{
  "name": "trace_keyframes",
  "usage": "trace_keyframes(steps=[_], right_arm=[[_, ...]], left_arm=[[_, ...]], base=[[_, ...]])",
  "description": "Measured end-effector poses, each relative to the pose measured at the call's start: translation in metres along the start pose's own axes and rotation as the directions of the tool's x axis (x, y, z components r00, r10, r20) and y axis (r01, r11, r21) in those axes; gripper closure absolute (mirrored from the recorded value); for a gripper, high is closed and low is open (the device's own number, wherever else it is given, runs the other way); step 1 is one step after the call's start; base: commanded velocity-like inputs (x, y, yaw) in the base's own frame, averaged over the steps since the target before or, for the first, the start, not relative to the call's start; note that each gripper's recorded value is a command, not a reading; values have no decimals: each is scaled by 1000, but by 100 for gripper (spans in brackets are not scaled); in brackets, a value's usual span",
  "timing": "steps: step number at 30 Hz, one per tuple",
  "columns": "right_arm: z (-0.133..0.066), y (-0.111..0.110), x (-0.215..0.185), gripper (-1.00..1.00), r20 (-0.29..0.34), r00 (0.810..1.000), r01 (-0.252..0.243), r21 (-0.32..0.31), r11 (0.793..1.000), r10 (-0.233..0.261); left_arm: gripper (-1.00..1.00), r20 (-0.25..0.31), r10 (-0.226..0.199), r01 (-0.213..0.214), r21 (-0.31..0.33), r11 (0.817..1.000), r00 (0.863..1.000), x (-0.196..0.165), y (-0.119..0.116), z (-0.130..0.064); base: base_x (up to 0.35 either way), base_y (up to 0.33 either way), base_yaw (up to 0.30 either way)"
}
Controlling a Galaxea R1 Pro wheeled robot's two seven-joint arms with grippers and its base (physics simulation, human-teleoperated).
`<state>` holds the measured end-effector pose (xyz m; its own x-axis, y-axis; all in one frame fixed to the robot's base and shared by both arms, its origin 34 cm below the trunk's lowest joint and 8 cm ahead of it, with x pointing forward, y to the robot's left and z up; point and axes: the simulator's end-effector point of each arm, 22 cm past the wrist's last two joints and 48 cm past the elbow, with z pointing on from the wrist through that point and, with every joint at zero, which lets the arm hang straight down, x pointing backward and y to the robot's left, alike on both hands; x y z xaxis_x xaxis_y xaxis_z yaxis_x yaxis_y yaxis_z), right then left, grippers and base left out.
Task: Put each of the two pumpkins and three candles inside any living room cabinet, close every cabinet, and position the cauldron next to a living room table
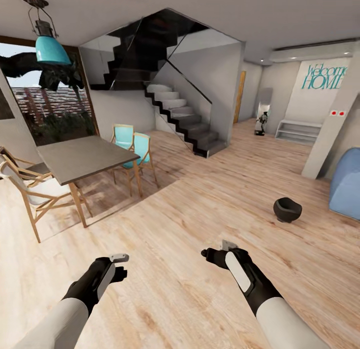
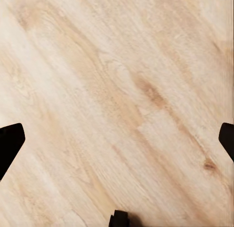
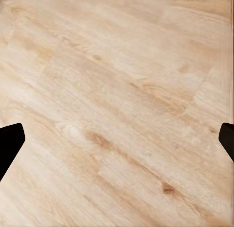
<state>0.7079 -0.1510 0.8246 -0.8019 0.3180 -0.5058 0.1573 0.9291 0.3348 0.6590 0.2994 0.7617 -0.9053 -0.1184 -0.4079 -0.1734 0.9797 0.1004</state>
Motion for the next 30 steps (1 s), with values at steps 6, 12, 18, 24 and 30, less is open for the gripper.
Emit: trace_keyframes(steps=[6,12,18,24,30], right_arm=[[0,0,0,-100,0,1000,0,1,1000,0],[0,0,0,-100,1,1000,0,1,1000,0],[-1,0,0,-100,1,1000,1,1,1000,-1],[-1,0,0,-100,1,1000,1,1,1000,-1],[-1,0,0,-100,2,1000,1,0,1000,-1]], left_arm=[[-100,-1,0,0,0,1000,1000,0,0,0],[-100,-1,-1,1,1,1000,1000,0,0,0],[-100,0,-1,1,1,1000,1000,0,0,-1],[-100,0,-1,1,1,1000,1000,0,0,-1],[-100,-1,-1,1,1,1000,1000,0,0,0]], base=[[69,0,-288],[239,43,-288],[312,94,-288],[318,97,-288],[318,97,-288]])
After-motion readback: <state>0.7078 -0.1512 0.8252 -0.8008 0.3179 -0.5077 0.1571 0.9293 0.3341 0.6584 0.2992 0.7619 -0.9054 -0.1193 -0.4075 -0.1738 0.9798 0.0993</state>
